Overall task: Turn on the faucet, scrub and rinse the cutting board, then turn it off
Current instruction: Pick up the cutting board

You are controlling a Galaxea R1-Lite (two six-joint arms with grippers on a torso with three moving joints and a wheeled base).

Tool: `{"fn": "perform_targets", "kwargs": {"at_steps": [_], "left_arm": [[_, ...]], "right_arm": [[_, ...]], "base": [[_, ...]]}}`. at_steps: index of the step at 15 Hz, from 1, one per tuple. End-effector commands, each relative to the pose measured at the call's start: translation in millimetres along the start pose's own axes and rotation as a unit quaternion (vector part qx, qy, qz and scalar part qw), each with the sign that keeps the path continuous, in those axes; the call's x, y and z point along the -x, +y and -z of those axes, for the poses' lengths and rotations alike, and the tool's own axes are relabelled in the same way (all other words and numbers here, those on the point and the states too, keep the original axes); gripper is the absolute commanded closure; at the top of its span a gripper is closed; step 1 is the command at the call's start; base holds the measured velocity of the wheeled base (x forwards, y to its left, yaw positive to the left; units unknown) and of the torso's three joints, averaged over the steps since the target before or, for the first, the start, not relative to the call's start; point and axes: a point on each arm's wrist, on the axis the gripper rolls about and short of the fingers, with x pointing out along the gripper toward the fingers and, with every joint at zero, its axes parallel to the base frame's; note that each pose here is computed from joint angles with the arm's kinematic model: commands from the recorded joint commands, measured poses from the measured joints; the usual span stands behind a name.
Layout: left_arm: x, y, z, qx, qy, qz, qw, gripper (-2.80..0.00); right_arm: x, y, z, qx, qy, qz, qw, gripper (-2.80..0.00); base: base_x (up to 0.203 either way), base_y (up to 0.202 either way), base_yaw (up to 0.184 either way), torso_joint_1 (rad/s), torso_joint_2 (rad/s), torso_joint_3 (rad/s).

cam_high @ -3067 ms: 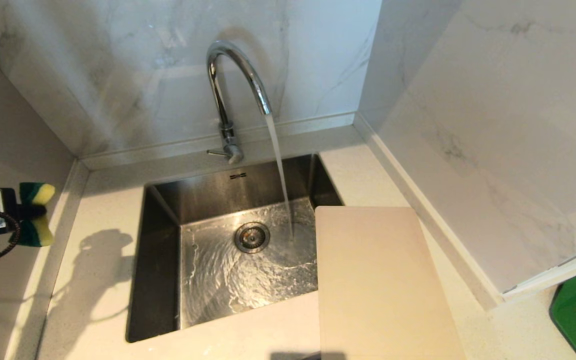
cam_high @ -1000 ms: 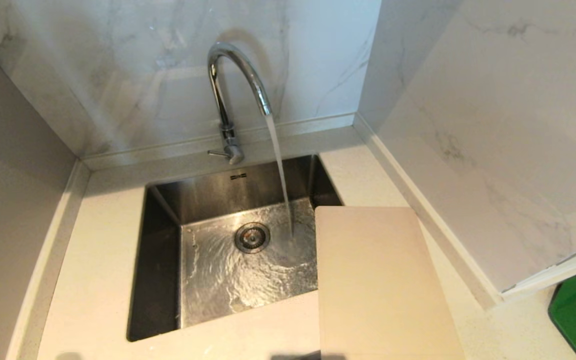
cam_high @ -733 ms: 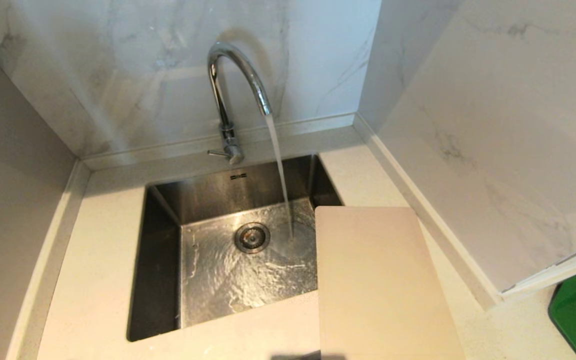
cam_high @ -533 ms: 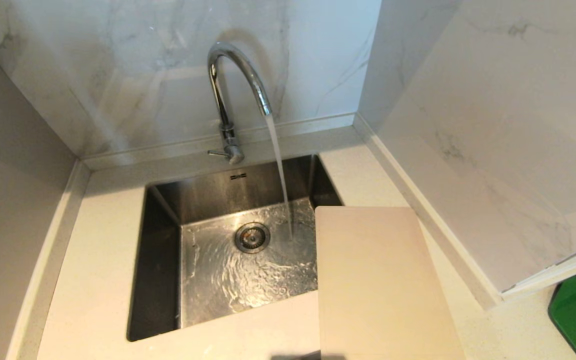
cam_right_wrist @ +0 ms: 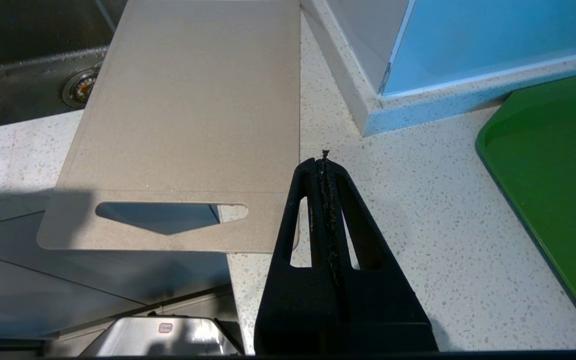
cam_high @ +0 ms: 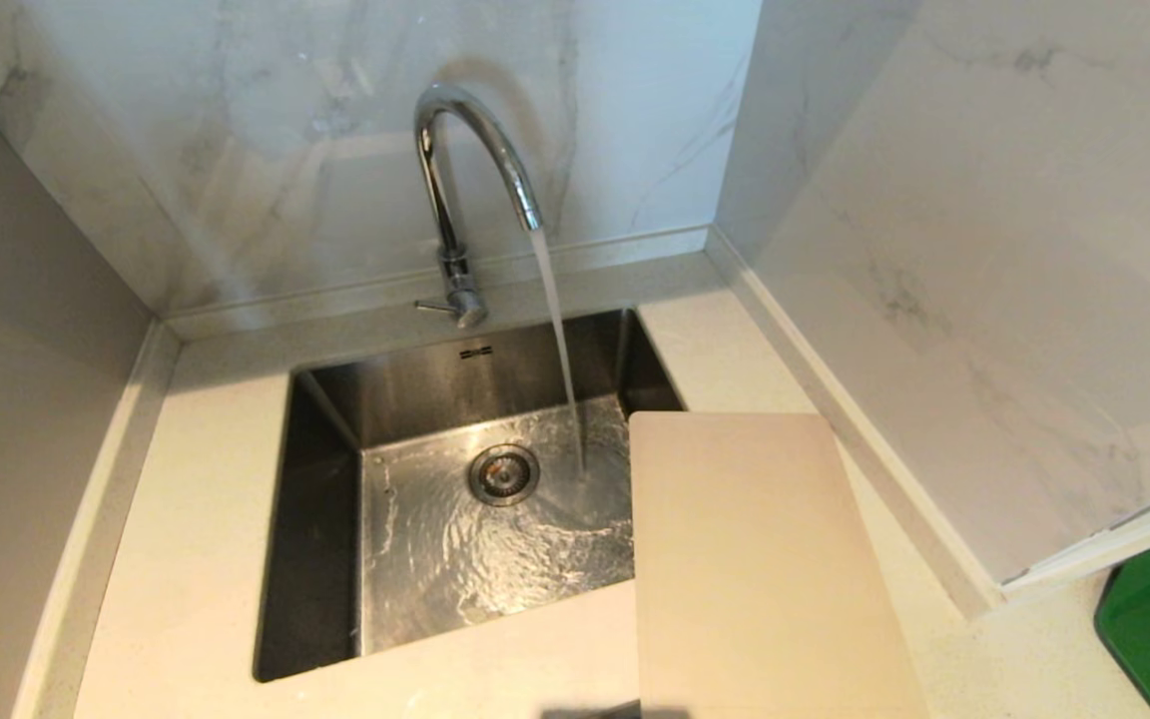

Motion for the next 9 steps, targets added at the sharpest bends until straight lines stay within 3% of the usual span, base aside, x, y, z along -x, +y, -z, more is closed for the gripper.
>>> {"fn": "perform_targets", "kwargs": {"at_steps": [1,9], "left_arm": [[-2.4,-0.2,8.5,-0.003,0.006,-0.001,1.0,0.0],[-4.8,-0.3,14.5,-0.007,0.006,-0.001,1.0,0.0]], "right_arm": [[0.1,0.0,0.0,0.0,0.0,0.0,1.0,0.0],[0.1,0.0,0.0,0.0,0.0,0.0,1.0,0.0]], "base": [[0.0,0.0,0.0,0.0,0.0,0.0],[0.0,0.0,0.0,0.0,0.0,0.0]]}}
